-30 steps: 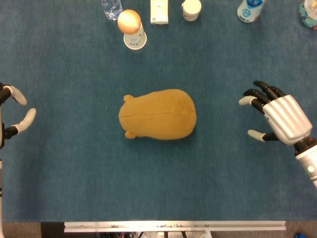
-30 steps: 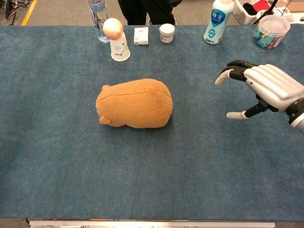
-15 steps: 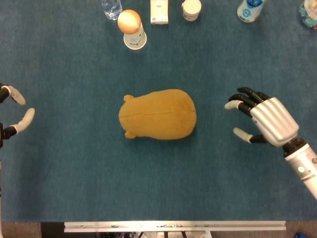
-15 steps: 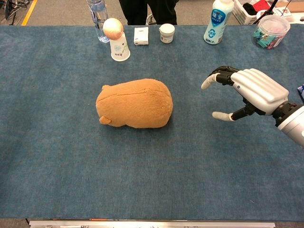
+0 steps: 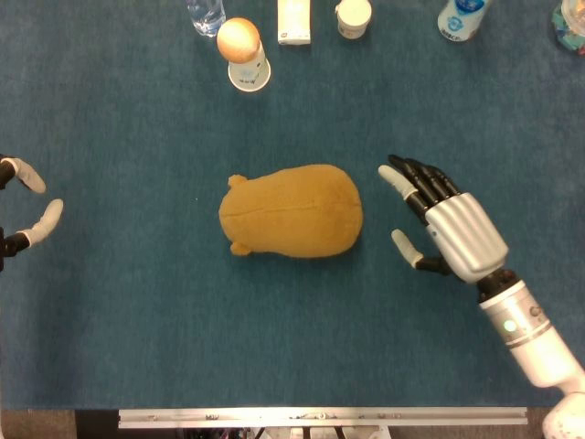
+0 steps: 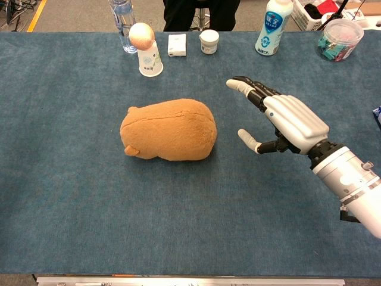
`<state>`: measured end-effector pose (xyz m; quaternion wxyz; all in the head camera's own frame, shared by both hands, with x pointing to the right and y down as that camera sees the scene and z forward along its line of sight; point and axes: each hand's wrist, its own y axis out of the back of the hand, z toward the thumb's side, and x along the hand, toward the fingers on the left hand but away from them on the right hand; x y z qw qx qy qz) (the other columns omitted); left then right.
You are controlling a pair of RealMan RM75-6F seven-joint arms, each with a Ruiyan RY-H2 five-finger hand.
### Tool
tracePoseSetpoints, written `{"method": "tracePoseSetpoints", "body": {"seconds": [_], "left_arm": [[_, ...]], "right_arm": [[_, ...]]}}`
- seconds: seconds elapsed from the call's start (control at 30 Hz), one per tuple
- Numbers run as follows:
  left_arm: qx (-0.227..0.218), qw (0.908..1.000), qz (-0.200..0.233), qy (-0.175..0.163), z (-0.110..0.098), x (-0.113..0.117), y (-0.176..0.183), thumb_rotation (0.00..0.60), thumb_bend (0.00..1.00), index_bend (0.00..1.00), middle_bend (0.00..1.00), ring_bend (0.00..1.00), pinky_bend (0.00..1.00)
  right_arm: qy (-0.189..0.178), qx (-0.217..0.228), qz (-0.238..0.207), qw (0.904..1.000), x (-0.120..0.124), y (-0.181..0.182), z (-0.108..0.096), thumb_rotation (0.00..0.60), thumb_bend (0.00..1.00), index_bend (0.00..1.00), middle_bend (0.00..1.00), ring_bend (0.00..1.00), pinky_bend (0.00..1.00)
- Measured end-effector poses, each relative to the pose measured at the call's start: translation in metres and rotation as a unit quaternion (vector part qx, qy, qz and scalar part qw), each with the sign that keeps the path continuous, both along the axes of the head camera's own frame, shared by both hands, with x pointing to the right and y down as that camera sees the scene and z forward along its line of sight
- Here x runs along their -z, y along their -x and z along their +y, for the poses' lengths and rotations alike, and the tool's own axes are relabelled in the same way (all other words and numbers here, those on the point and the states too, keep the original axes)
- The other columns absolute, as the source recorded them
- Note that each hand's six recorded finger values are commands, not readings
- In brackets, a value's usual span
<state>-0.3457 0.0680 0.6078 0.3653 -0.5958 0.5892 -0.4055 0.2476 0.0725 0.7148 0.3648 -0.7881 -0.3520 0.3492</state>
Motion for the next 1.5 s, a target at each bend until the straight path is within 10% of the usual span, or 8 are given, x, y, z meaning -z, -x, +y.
{"method": "tracePoseSetpoints", "body": {"seconds": [0.77,1.5], "left_arm": [[0.001,1.0,0.002,-0.001,0.0,0.002,0.001,0.6,0.2,0.58,0.58,0.39,0.5],[-0.001,1.0,0.002,-0.003,0.001,0.003,0.0,0.6,0.2,0.58,0.58,0.39,0.5]], "right_arm": [[0.021,-0.131,-0.13,0.9826,-0.031,0.016,0.02,0.6,0.72,0.0,0.0,0.0,0.0],[0.182,-0.103,-0.173,0.9623,-0.06,0.027,0.039,0.6,0.73,0.0,0.0,0.0,0.0]]}}
